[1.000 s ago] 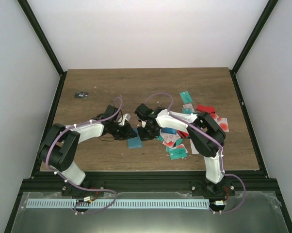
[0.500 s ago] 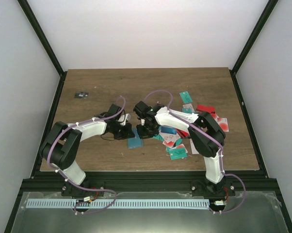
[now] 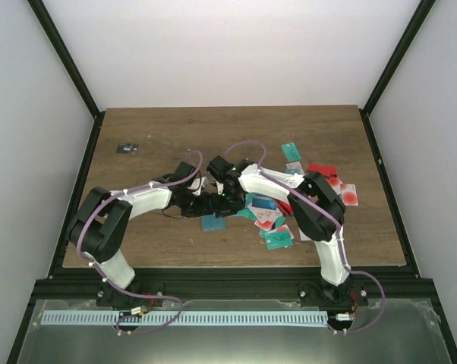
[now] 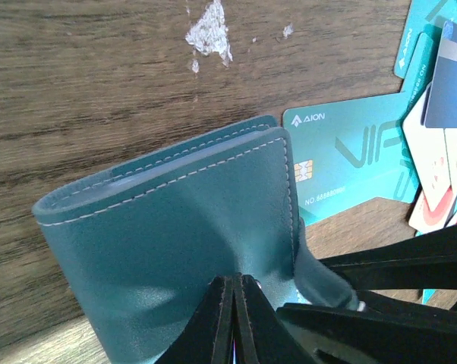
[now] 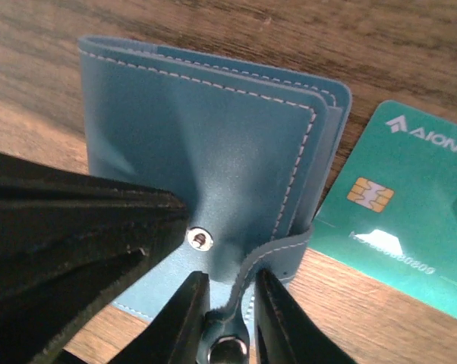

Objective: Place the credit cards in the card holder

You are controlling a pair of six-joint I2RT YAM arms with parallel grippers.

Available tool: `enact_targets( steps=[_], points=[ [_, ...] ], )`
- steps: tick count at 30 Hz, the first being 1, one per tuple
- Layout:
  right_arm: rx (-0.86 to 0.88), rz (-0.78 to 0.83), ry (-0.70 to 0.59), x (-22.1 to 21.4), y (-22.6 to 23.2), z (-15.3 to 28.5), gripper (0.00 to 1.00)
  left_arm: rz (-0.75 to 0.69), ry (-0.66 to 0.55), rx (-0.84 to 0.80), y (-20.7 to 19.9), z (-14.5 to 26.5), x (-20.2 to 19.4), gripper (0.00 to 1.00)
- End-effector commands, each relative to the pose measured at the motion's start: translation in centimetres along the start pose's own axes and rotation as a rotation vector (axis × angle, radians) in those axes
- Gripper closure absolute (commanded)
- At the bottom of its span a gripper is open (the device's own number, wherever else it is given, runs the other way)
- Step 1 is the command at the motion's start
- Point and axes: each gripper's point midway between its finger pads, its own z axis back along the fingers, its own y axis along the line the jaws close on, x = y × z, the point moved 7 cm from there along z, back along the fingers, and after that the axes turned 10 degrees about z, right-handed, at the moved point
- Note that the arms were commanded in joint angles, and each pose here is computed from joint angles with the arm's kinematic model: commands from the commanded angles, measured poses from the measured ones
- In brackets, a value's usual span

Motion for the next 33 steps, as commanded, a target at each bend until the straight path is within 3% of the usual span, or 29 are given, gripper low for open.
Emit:
enact_targets(
  steps=[1,10,33],
  points=[
    [0.086,0.034,-0.051,1.9,1.8,0.4,0.76,0.017,0.037,0.087,1.8,-1.1,-1.0,0.96],
    [0.089,0.026,-0.077,2.4,1.7,0.7,0.63,0.018,0.050,0.069,1.9,-1.2,-1.4,0.96],
    [0.281,0.107,-0.211,3.3,3.2,2.4,0.59,0.024,0.095,0.004,1.5,-1.6,-1.8,0.96]
  ],
)
